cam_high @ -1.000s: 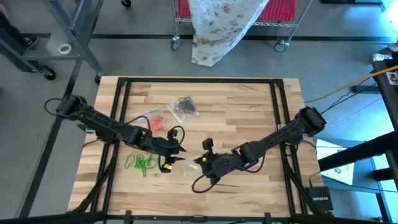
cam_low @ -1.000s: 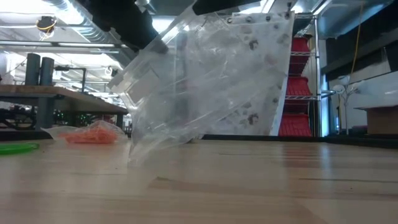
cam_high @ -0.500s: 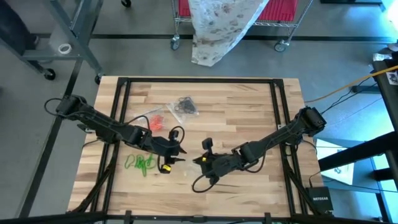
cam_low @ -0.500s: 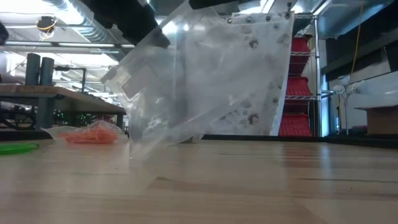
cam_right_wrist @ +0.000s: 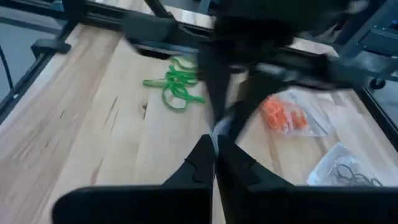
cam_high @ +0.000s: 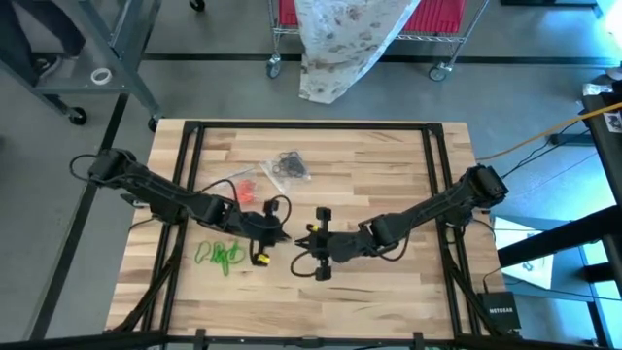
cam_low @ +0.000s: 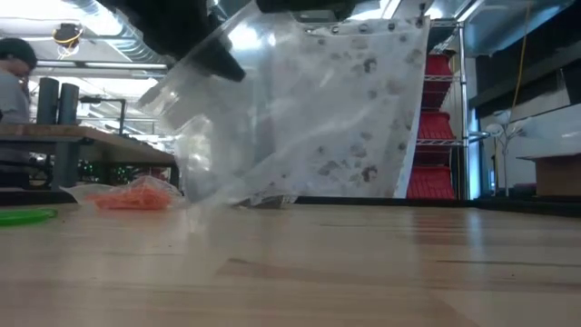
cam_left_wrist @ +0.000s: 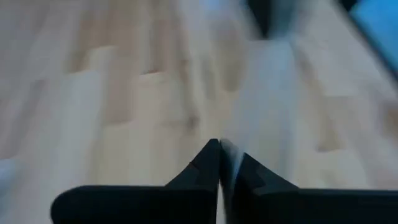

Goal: Sort rubber bands
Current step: Open the transparent zip bag

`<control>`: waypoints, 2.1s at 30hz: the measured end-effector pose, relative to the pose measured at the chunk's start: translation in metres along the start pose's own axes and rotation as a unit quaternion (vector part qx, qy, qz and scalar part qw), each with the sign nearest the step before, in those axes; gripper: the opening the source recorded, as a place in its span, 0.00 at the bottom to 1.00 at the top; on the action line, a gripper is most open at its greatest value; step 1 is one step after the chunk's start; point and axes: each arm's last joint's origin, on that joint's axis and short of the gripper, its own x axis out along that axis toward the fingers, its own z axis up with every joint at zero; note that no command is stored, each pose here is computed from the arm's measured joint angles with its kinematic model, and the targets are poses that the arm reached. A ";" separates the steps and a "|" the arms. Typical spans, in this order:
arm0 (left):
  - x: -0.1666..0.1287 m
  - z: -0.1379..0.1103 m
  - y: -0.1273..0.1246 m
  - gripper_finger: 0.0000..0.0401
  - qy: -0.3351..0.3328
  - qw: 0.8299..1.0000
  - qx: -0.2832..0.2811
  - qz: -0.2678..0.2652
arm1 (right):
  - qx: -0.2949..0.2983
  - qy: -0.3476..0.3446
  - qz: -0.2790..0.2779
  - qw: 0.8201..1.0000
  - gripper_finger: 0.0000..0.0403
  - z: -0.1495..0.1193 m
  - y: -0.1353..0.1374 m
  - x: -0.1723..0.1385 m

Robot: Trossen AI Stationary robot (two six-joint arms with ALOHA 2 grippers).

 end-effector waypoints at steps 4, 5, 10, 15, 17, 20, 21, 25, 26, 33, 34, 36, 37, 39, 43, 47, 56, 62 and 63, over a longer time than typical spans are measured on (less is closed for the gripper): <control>-0.012 -0.002 0.014 0.00 0.019 0.995 -0.022 0.097 | -0.008 0.024 -0.024 0.999 0.08 0.004 -0.007 -0.002; -0.016 -0.003 0.018 0.00 0.022 0.992 -0.027 0.120 | -0.013 0.031 -0.042 0.999 0.11 0.008 -0.008 -0.005; -0.025 -0.002 0.033 0.00 0.015 0.983 -0.086 0.162 | -0.052 0.020 -0.108 0.993 0.29 0.041 -0.017 -0.018; -0.024 -0.002 0.037 0.00 0.012 0.980 -0.116 0.160 | -0.124 0.009 -0.093 0.988 0.38 0.048 -0.026 -0.009; -0.024 0.000 0.037 0.00 0.005 0.981 -0.121 0.152 | -0.138 0.031 -0.098 0.985 0.38 0.041 -0.033 0.002; -0.024 0.002 0.035 0.00 -0.002 0.982 -0.122 0.142 | -0.173 0.050 -0.088 0.980 0.37 0.033 -0.037 0.018; -0.024 0.002 0.034 0.00 -0.002 0.983 -0.122 0.138 | -0.190 0.052 -0.085 0.977 0.36 0.031 -0.037 0.023; -0.024 0.002 0.034 0.00 -0.001 0.984 -0.120 0.135 | -0.255 0.075 -0.098 0.959 0.34 0.020 -0.033 0.039; -0.024 0.002 0.034 0.00 -0.001 0.984 -0.120 0.135 | -0.262 0.083 -0.107 0.955 0.34 0.017 -0.034 0.042; -0.024 0.003 0.034 0.00 -0.006 0.984 -0.117 0.134 | -0.279 0.108 -0.115 0.947 0.31 0.013 -0.043 0.045; -0.024 0.003 0.033 0.00 -0.006 0.985 -0.114 0.133 | -0.274 0.110 -0.120 0.948 0.31 0.012 -0.046 0.046; -0.024 0.003 0.031 0.00 -0.006 0.986 -0.106 0.131 | -0.268 0.112 -0.121 0.949 0.30 0.012 -0.051 0.048; -0.024 0.003 0.030 0.00 -0.006 0.986 -0.104 0.130 | -0.266 0.111 -0.112 0.951 0.30 0.012 -0.053 0.049; -0.024 0.002 0.029 0.00 -0.003 0.986 -0.104 0.128 | -0.266 0.112 -0.081 0.954 0.28 0.010 -0.053 0.049; -0.024 0.002 0.029 0.00 -0.006 0.985 -0.110 0.132 | -0.277 0.135 -0.054 0.950 0.13 0.004 -0.050 0.048; -0.025 0.002 0.032 0.00 -0.009 0.979 -0.112 0.169 | -0.276 0.141 -0.048 0.950 0.02 0.003 -0.046 0.046; -0.027 -0.004 0.042 0.00 0.013 0.959 -0.099 0.265 | -0.203 0.112 -0.012 0.973 0.01 0.006 -0.027 0.042; -0.027 -0.004 0.042 0.00 0.016 0.961 -0.082 0.265 | -0.146 0.109 -0.007 0.983 0.01 0.006 -0.024 0.041; -0.027 -0.004 0.042 0.00 0.016 0.961 -0.082 0.265 | -0.136 0.110 -0.007 0.985 0.01 0.006 -0.024 0.041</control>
